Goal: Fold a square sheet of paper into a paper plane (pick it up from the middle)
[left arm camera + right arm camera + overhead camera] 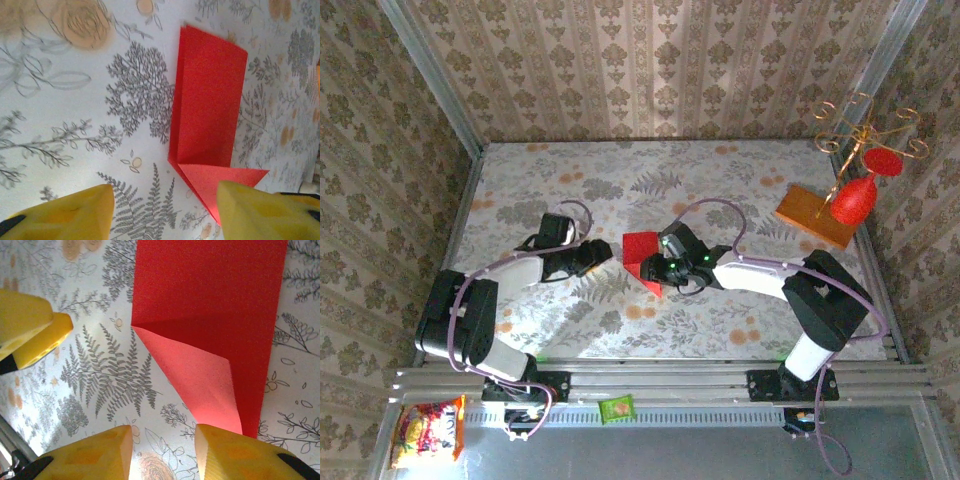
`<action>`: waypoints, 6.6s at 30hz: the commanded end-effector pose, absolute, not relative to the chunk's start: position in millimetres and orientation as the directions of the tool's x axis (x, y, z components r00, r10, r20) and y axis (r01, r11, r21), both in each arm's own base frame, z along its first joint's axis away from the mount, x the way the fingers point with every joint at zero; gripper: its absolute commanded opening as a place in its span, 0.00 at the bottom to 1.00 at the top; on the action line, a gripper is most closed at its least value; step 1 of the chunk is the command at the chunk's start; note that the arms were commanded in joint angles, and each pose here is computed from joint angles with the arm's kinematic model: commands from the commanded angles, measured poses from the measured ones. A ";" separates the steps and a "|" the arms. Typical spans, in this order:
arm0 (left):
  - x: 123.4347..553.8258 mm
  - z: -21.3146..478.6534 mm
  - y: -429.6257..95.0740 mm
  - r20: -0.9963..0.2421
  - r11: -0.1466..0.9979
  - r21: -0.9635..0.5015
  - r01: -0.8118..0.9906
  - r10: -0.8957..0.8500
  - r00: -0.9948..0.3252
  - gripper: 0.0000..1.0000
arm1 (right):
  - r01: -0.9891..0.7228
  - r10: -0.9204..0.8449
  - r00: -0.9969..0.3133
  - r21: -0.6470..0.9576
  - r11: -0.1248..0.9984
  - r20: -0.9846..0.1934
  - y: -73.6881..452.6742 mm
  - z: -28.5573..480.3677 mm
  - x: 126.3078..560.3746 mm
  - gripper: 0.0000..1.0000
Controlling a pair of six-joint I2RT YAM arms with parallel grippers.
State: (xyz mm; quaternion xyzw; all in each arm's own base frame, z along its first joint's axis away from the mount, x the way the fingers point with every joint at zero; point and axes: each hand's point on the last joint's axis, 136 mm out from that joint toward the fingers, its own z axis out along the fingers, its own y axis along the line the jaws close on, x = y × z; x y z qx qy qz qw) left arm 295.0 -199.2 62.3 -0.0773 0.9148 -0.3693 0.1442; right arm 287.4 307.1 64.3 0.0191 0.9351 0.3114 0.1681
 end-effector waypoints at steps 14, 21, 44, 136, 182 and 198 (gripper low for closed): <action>282.1 61.9 -252.2 -0.138 0.585 -0.808 0.061 -0.088 -0.987 0.64 | 0.045 0.236 -0.926 0.537 0.842 -0.293 281.5 47.9 301.8 0.26; 288.4 61.5 -259.1 -0.131 0.570 -0.818 0.072 -0.063 -0.989 0.55 | 0.059 0.236 -0.930 0.518 0.853 -0.282 277.5 41.3 305.6 0.20; 294.0 46.8 -247.9 -0.094 0.603 -0.798 0.023 -0.087 -0.992 0.53 | 0.078 0.232 -0.937 0.491 0.868 -0.262 271.5 29.7 306.8 0.16; 302.8 69.6 -265.8 -0.078 0.678 -0.733 -0.056 -0.166 -0.983 0.09 | -0.602 -0.533 -0.560 -0.130 0.788 -0.634 317.8 49.2 299.3 0.44; 316.8 77.7 -237.5 -0.067 0.676 -0.729 -0.111 -0.231 -0.971 0.27 | -0.558 -0.520 -0.569 -0.165 0.813 -0.638 312.8 41.2 308.8 0.16; 319.4 89.3 -177.5 -0.128 0.681 -0.712 -0.170 -0.364 -0.923 0.45 | -0.546 -0.387 -0.719 0.125 0.828 -0.577 319.3 25.4 284.8 0.12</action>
